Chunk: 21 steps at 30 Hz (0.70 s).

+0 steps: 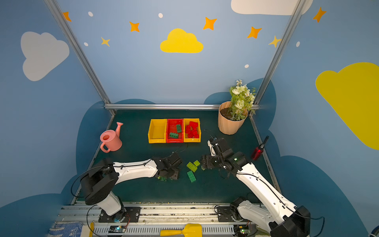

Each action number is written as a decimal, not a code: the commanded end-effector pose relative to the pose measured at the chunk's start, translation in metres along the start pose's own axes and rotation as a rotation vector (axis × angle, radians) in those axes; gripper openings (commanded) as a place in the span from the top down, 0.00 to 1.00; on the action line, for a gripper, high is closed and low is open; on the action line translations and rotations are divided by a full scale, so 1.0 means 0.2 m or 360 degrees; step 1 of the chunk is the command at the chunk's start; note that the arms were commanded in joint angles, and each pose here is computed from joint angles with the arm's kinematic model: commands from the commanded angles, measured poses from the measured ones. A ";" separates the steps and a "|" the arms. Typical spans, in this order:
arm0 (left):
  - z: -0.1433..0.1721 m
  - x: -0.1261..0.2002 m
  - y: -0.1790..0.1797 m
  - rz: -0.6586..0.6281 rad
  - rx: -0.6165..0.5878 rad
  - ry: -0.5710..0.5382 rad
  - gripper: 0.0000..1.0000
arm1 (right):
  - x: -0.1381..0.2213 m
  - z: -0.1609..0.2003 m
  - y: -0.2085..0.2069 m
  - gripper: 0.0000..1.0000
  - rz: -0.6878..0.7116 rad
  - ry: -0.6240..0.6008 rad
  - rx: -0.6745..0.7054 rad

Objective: Sort the legos into containers by color
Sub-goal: Pick up the lego from the middle-left of the table.

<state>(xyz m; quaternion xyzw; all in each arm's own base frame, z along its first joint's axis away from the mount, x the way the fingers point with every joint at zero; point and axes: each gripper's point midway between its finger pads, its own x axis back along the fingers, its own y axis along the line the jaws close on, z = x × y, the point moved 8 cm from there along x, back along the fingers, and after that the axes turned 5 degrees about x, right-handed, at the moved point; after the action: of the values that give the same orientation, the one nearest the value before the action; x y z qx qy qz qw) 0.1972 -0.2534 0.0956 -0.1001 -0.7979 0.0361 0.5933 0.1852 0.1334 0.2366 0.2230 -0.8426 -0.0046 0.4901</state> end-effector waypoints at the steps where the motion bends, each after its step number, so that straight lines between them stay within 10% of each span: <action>1: 0.04 -0.03 0.03 -0.0069 0.0009 0.0056 0.53 | 0.01 0.01 -0.01 0.14 0.0025 0.0009 -0.0012; 11: -0.14 0.10 -0.01 -0.0193 -0.0042 -0.0088 0.67 | 0.05 0.00 -0.01 0.14 0.0001 -0.0032 -0.0025; 21: -0.77 0.29 0.09 -0.0106 0.0140 -0.0356 0.65 | 0.10 -0.06 0.04 0.14 -0.0130 -0.0139 -0.0067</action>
<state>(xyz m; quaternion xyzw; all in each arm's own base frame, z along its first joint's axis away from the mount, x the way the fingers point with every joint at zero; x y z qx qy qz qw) 0.3060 -0.2448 0.1858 -0.0518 -0.8547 0.0754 0.5110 0.1809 0.1329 0.2446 0.2302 -0.8459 -0.0292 0.4802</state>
